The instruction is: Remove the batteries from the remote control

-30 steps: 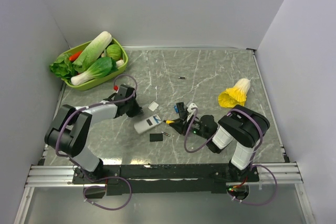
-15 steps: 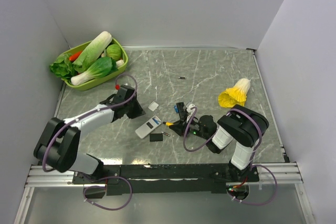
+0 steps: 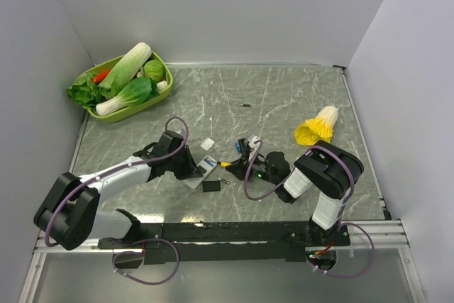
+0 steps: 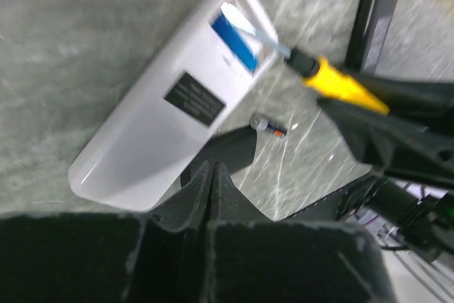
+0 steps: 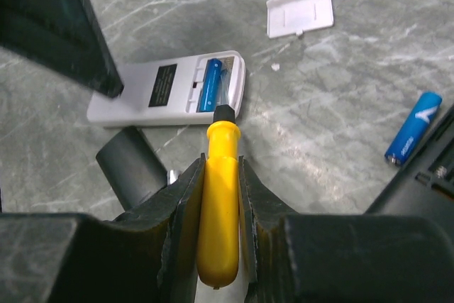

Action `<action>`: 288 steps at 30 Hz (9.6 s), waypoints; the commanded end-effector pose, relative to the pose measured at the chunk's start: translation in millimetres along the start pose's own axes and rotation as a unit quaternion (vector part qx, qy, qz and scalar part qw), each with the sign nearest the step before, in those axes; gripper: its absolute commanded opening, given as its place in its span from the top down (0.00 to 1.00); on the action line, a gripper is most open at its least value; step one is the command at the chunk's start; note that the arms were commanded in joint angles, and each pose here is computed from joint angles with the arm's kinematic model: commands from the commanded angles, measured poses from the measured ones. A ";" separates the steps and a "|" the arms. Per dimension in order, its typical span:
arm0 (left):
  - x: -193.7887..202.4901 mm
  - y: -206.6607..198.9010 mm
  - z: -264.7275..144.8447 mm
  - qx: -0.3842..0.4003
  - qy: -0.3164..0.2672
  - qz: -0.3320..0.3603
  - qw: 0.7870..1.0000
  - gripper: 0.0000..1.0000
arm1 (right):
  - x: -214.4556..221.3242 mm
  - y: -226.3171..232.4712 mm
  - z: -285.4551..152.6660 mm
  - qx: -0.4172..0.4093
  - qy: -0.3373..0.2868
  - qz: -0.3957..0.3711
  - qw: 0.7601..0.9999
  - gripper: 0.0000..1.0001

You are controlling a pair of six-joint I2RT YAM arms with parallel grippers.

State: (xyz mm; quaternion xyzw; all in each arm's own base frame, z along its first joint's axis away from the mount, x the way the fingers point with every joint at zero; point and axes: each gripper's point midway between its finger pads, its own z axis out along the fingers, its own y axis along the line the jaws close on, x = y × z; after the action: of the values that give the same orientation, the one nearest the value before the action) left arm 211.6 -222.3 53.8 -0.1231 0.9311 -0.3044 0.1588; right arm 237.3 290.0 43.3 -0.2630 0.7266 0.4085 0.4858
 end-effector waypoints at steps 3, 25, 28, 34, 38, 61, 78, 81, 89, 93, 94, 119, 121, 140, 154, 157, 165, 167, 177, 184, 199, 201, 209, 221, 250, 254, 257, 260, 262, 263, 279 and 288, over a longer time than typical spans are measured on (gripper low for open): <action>16.0 1.3 -3.6 0.006 0.012 0.019 1.000 0.98 | -42.9 7.7 15.2 -0.016 -0.049 -0.025 0.998 1.00; -4.6 54.0 -6.9 -0.147 -0.062 0.002 0.987 0.99 | -22.9 -11.5 15.0 0.043 0.066 0.001 0.997 1.00; -18.5 53.6 -11.3 -0.160 -0.093 0.002 0.983 0.99 | -9.7 -17.6 8.6 0.065 0.103 0.010 0.993 1.00; -26.3 35.4 -20.0 -0.132 -0.107 -0.006 0.985 0.82 | -0.6 -22.0 -6.4 0.094 0.138 0.020 0.986 1.00; -34.0 20.9 -38.9 -0.102 -0.135 -0.007 0.986 0.56 | 2.8 -15.2 -14.3 0.101 0.154 0.036 0.982 1.00; -48.3 23.6 -23.8 -0.122 -0.163 -0.368 0.907 0.01 | 3.3 26.5 -9.6 0.098 0.132 0.106 0.981 1.00; -57.7 58.2 19.5 -0.257 -0.119 -0.411 0.866 0.02 | 5.6 36.5 -12.4 0.098 0.138 0.085 0.982 1.00; -58.5 64.4 22.4 -0.270 -0.121 -0.409 0.863 0.04 | 0.9 37.4 -9.7 0.094 0.135 0.078 0.983 1.00; -48.5 71.9 26.4 -0.290 -0.099 -0.398 0.865 0.34 | -3.9 38.7 -4.7 0.086 0.151 0.048 0.984 1.00; -49.7 70.5 21.5 -0.286 -0.106 -0.402 0.864 0.49 | -18.1 44.0 -1.2 0.075 0.156 0.027 0.984 1.00; -50.9 69.2 21.6 -0.281 -0.107 -0.401 0.865 0.60 | -19.4 45.1 -1.2 0.068 0.160 0.016 0.985 1.00; -117.9 42.4 -29.3 -0.241 -0.232 -0.225 0.915 0.36 | -72.9 11.4 -33.6 0.149 0.169 -0.039 0.973 1.00; -131.7 10.2 -29.2 -0.185 -0.233 -0.121 0.947 0.28 | -72.8 5.2 -42.3 0.162 0.165 -0.035 0.972 1.00; -156.6 -75.0 28.0 -0.176 -0.106 0.313 0.927 0.06 | -95.9 -29.4 -107.5 0.245 0.053 -0.014 0.968 1.00; -342.2 -157.5 46.5 -0.017 -0.282 0.156 0.947 0.39 | -113.3 2.8 -110.8 0.170 -0.004 -0.006 0.985 1.00; -367.2 -165.2 38.0 -0.019 -0.331 0.169 0.928 0.30 | -112.2 1.1 -109.3 0.172 0.002 -0.008 0.985 1.00; -404.9 -167.3 87.5 0.063 -0.344 0.136 0.927 0.35 | -120.4 18.6 -104.9 0.127 -0.015 -0.004 0.992 1.00; -412.1 -161.7 99.6 0.062 -0.352 0.112 0.927 0.35 | -123.6 18.8 -106.8 0.129 -0.018 -0.006 0.991 1.00; -457.2 -134.6 122.3 0.125 -0.385 0.014 0.914 0.29 | -143.2 32.6 -116.9 0.112 -0.041 -0.014 0.993 1.00; -461.3 -130.7 143.4 0.193 -0.376 -0.019 0.906 0.25 | -162.7 38.6 -127.5 0.115 -0.065 -0.025 0.991 1.00; -449.9 -106.6 170.2 0.214 -0.340 -0.059 0.914 0.25 | -161.0 34.3 -125.0 0.122 -0.062 -0.026 0.990 1.00; -448.2 -105.6 169.5 0.219 -0.337 -0.059 0.914 0.26 | -160.2 34.7 -123.8 0.120 -0.060 -0.026 0.991 1.00; -452.5 -133.1 109.1 0.244 -0.349 -0.022 0.904 0.24 | -157.5 35.4 -125.5 0.118 -0.059 -0.025 0.991 1.00; -425.6 -189.8 -3.3 0.242 -0.345 0.064 0.905 0.23 | -157.0 41.6 -134.1 0.110 -0.061 -0.026 0.992 1.00; -128.0 -46.9 34.6 -0.179 -0.016 0.325 0.928 0.00 | -156.9 64.7 -168.2 0.079 -0.096 -0.034 0.992 1.00; -120.0 -40.1 56.8 -0.185 0.015 0.340 0.922 0.01 | -155.5 63.7 -168.7 0.081 -0.096 -0.035 0.991 1.00; -117.4 -37.9 66.2 -0.187 0.020 0.348 0.919 0.01 | -156.2 63.3 -168.1 0.081 -0.099 -0.036 0.991 1.00; -120.1 -36.0 73.4 -0.198 0.022 0.349 0.916 0.01 | -156.5 64.3 -165.3 0.077 -0.098 -0.033 0.992 1.00; -126.3 -38.5 75.1 -0.204 0.016 0.351 0.914 0.01 | -157.8 65.3 -164.9 0.074 -0.098 -0.033 0.992 1.00; -126.9 -35.6 77.7 -0.210 0.017 0.351 0.912 0.01 | -157.6 65.3 -164.4 0.073 -0.097 -0.033 0.992 1.00; -135.4 -5.3 70.7 -0.263 0.003 0.236 0.935 0.42 | -155.8 62.7 -174.5 0.086 -0.108 -0.042 0.990 1.00; -110.8 22.2 43.3 -0.192 -0.040 -0.057 0.979 0.82 | -136.3 48.6 -165.4 0.106 -0.068 -0.049 0.991 1.00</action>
State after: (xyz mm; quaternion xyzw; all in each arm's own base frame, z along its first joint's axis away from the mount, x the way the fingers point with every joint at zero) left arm 348.8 -180.0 26.0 -0.1046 0.9761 -0.0739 0.1756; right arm 163.2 174.2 227.6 -0.2156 0.7068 0.3413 0.5809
